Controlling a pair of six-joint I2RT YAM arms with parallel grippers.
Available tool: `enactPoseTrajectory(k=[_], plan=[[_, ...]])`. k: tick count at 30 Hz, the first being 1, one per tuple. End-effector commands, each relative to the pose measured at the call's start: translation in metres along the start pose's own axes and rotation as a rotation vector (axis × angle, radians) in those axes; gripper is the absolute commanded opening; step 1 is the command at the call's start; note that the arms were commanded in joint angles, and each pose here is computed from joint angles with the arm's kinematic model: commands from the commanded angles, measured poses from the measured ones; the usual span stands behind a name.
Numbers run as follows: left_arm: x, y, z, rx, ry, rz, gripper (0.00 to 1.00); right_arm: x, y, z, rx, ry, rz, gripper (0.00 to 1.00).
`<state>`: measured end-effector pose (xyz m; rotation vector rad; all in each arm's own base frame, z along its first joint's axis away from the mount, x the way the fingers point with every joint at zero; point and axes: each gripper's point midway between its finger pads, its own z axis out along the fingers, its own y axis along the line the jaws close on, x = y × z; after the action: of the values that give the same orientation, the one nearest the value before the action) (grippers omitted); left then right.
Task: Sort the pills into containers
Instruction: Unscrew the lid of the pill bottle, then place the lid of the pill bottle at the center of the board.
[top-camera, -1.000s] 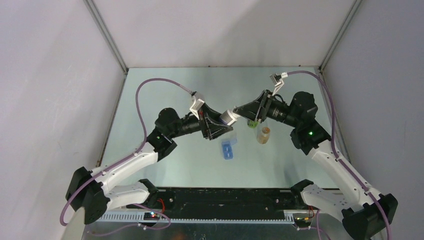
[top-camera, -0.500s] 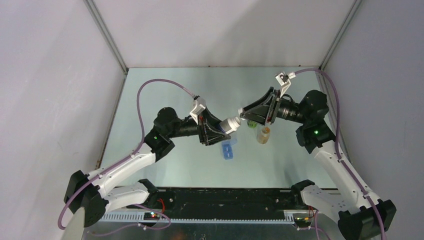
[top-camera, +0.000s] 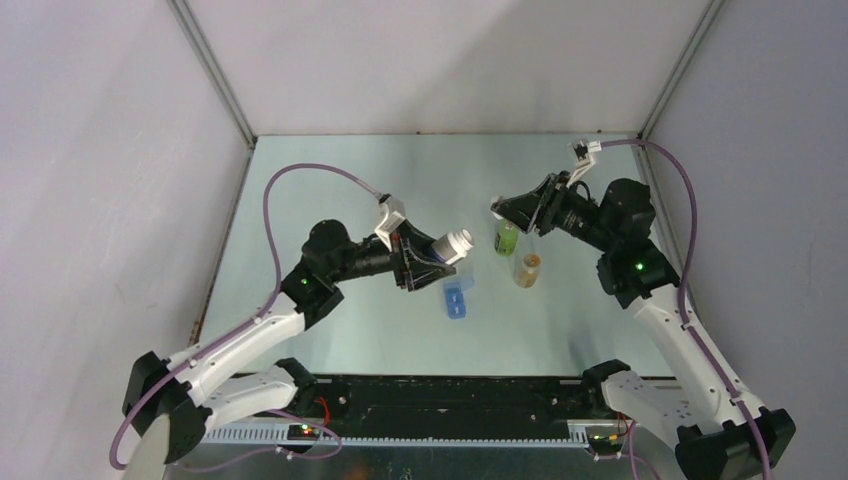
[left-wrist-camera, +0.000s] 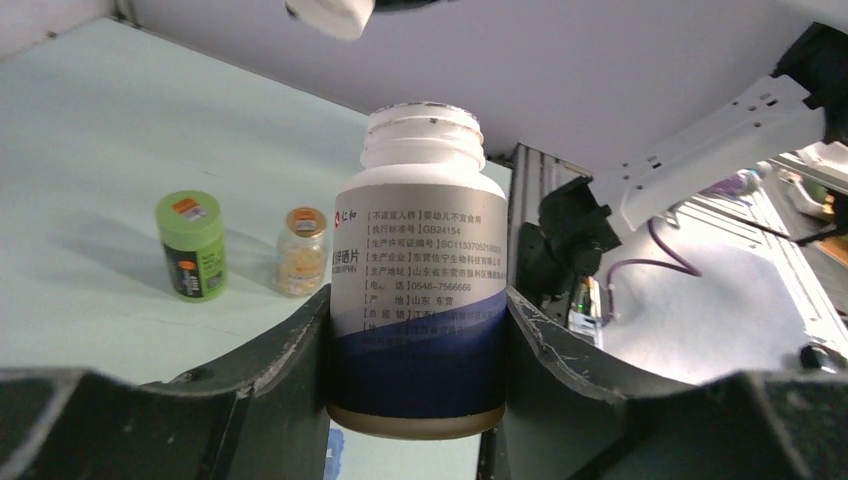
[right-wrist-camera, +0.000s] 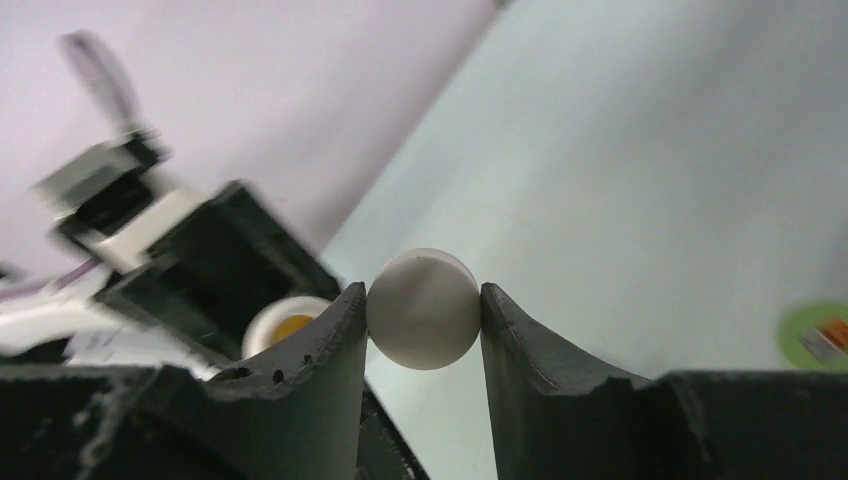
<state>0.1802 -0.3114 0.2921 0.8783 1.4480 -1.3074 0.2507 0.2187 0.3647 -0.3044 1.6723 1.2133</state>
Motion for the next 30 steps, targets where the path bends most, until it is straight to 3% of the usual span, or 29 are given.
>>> enactPoseTrajectory(k=[1, 5, 13, 19, 25, 30], plan=[[-0.020, 0.011, -0.012, -0.098, -0.106, 0.109, 0.00, 0.006, -0.066, -0.016, 0.378, -0.012, 0.019, 0.30], [-0.023, 0.020, -0.020, -0.169, -0.150, 0.157, 0.00, 0.043, -0.106, -0.034, 0.584, 0.046, 0.069, 0.29], [-0.018, 0.033, -0.028, -0.241, -0.153, 0.239, 0.00, 0.106, -0.141, -0.061, 0.835, 0.148, 0.082, 0.27], [-0.018, 0.039, -0.031, -0.276, -0.159, 0.244, 0.00, 0.124, -0.168, -0.110, 1.100, 0.070, 0.122, 0.20], [-0.023, 0.048, -0.038, -0.348, -0.193, 0.251, 0.01, 0.163, -0.192, -0.141, 1.265, 0.075, 0.230, 0.26], [-0.026, 0.048, -0.040, -0.357, -0.195, 0.275, 0.01, 0.195, -0.220, -0.143, 1.291, 0.117, 0.335, 0.27]])
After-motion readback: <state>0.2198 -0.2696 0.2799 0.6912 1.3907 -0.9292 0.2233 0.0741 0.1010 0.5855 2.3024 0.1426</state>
